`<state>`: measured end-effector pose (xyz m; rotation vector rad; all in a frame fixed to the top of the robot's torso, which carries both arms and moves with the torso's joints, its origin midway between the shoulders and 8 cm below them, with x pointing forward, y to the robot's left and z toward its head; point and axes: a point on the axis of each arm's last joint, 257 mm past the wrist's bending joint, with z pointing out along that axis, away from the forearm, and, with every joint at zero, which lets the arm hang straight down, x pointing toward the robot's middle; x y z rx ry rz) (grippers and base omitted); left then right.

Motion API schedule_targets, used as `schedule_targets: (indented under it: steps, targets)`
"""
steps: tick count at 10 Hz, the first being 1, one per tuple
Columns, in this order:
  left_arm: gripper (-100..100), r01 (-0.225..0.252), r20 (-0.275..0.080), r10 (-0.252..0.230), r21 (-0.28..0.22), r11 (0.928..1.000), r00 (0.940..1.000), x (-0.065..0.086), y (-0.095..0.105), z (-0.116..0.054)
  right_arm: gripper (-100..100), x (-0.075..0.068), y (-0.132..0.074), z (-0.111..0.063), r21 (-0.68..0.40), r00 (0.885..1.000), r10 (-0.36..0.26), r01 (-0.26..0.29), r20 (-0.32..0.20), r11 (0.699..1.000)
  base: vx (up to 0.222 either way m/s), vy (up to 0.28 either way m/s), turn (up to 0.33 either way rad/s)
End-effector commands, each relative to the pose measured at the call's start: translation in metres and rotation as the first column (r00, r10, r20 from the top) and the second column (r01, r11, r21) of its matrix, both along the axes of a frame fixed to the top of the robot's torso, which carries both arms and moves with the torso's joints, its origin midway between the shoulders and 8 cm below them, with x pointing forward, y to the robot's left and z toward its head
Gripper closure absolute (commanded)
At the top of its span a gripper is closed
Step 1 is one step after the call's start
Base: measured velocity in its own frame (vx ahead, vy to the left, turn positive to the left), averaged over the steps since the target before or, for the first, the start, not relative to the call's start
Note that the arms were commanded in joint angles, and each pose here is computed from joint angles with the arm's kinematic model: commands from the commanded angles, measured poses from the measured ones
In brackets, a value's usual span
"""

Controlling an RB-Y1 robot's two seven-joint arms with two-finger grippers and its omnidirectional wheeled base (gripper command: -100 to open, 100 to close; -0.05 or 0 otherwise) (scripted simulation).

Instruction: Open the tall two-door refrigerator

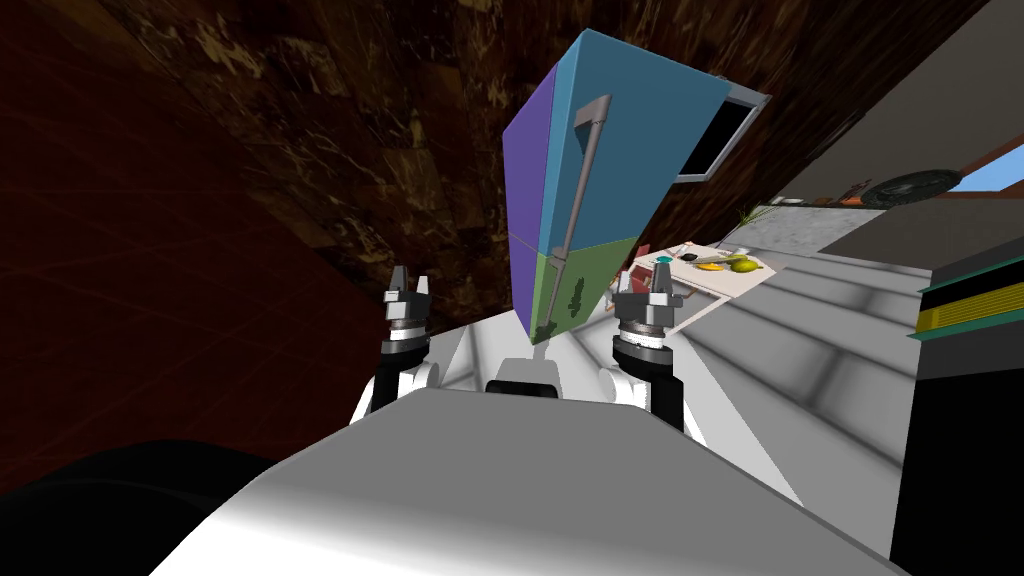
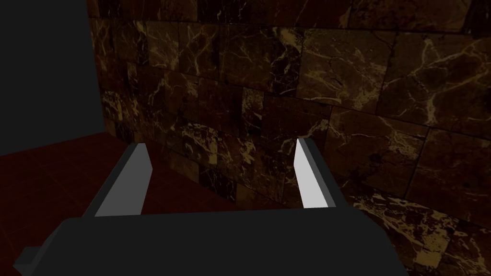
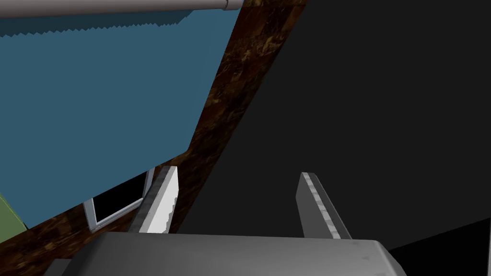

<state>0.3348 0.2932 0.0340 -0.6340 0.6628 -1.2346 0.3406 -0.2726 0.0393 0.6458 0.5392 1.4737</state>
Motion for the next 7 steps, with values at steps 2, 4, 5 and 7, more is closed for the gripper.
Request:
schedule_targets:
  steps: [2, 4, 5, 7]
  targets:
    - [0, 0.0, 0.0, 0.0, 0.0, 1.0, 1.0, 0.0, 0.0, 0.0, 0, 0.0, 0.0, 0.0, 0.0, 1.0, 0.0, 0.0, 0.0, 1.0, 0.0, 0.0, 0.0]
    - [0, 0.0, 0.0, 0.0, 0.0, 1.0, 1.0, 0.0, 0.0, 0.0, 0, 0.0, 0.0, 0.0, 0.0, 1.0, 0.0, 0.0, 0.0, 1.0, 0.0, 0.0, 0.0]
    - [0, 0.0, 0.0, 0.0, 0.0, 1.0, 1.0, 0.0, 0.0, 0.0, -100, 0.003, 0.002, -0.005, -0.054, 1.0, -0.002, 0.001, -0.021, 0.999, 0.023, 0.025, -0.03]
    - [0, 0.0, -0.001, 0.0, 0.0, 1.0, 1.0, 0.0, 0.0, 0.0, -100, 0.006, 0.003, -0.011, -0.119, 0.999, -0.014, 0.008, -0.047, 0.993, 0.048, 0.042, -0.042]
